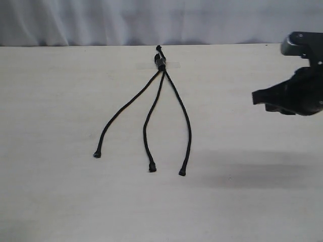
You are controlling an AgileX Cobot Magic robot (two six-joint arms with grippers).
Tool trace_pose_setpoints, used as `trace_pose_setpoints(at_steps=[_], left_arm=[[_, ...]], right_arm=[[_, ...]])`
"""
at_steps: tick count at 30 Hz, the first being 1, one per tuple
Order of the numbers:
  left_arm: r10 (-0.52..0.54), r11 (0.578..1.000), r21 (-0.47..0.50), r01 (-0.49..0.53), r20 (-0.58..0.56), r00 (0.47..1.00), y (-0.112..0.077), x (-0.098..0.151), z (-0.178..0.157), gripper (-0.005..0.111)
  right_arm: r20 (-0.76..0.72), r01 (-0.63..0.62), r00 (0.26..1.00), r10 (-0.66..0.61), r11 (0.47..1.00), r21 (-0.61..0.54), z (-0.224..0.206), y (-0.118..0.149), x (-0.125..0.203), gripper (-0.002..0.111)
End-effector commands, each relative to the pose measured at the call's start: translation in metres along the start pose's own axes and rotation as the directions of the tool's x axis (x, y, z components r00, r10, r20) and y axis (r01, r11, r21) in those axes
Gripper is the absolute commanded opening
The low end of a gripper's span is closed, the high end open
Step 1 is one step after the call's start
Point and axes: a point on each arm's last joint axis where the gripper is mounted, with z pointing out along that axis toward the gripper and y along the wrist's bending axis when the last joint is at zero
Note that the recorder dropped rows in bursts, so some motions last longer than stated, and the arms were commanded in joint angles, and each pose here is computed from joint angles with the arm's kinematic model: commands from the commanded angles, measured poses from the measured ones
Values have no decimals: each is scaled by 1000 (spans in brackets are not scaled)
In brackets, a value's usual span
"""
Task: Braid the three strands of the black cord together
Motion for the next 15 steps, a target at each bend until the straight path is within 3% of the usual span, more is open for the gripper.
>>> trace_pose_setpoints(at_steps=[1, 15], left_arm=[[-4, 1000, -5, 4, 18, 1000, 0, -1, 0, 0], [-4, 1000, -5, 4, 18, 1000, 0, -1, 0, 0]], right_arm=[[-112, 98, 988, -107, 992, -80, 22, 35, -18, 4], [-271, 238, 916, -297, 943, -231, 103, 152, -40, 4]])
